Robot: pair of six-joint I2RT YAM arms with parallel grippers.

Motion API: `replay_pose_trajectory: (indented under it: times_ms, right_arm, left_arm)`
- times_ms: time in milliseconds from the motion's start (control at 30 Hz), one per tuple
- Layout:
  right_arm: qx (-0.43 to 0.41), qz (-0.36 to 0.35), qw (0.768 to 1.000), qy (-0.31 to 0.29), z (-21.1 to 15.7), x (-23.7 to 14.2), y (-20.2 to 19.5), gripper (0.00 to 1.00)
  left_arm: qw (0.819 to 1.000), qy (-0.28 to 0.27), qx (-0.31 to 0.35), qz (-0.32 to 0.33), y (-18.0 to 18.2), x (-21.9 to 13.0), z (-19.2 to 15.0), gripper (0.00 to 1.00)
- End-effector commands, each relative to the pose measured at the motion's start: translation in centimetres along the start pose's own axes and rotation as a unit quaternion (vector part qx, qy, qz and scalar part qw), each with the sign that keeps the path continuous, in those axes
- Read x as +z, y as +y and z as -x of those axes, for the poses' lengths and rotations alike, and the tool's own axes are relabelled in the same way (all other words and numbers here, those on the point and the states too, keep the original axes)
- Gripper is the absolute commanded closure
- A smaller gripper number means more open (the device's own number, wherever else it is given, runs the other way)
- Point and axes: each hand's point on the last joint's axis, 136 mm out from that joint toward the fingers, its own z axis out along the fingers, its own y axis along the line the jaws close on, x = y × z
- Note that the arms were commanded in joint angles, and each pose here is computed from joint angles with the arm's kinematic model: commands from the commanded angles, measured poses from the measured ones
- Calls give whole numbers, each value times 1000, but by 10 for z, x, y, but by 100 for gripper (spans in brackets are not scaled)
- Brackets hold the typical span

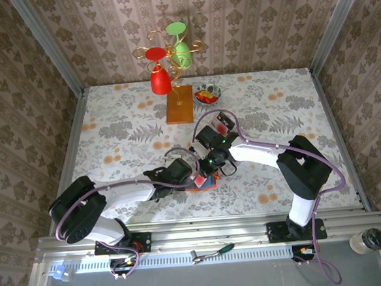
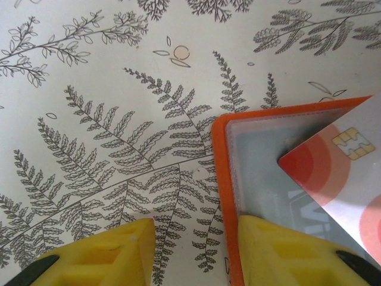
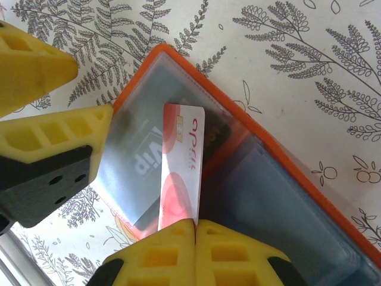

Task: Put the credit cards into the card holder

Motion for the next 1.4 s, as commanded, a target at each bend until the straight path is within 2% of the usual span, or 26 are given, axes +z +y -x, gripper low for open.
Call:
replay_pose_trajectory:
  times_ms: [0, 233, 467, 667, 1067, 1367]
  right_arm:
    - [16, -1, 1000, 24, -11, 1, -3, 100]
    - [34, 2, 999, -17, 4, -20, 1, 100]
    - [113, -11, 991, -76, 12, -35, -12, 100]
    - [152, 6, 981, -123, 16, -44, -9, 100]
    - [160, 47, 980, -105, 15, -25, 3, 100]
    - [170, 44, 981, -88, 4, 0, 7, 100]
  left_arm:
    - [1000, 6, 14, 14, 7, 4, -9, 58]
    - [1000, 11, 11, 20, 10, 5, -13, 58]
    - [1000, 11, 9, 22, 11, 4, -13, 58]
    - [1000, 11, 10, 20, 9, 4, -12, 58]
    - [1000, 15, 13, 24, 8, 6, -11, 58]
    - [999, 12, 14, 30, 8, 5, -3, 58]
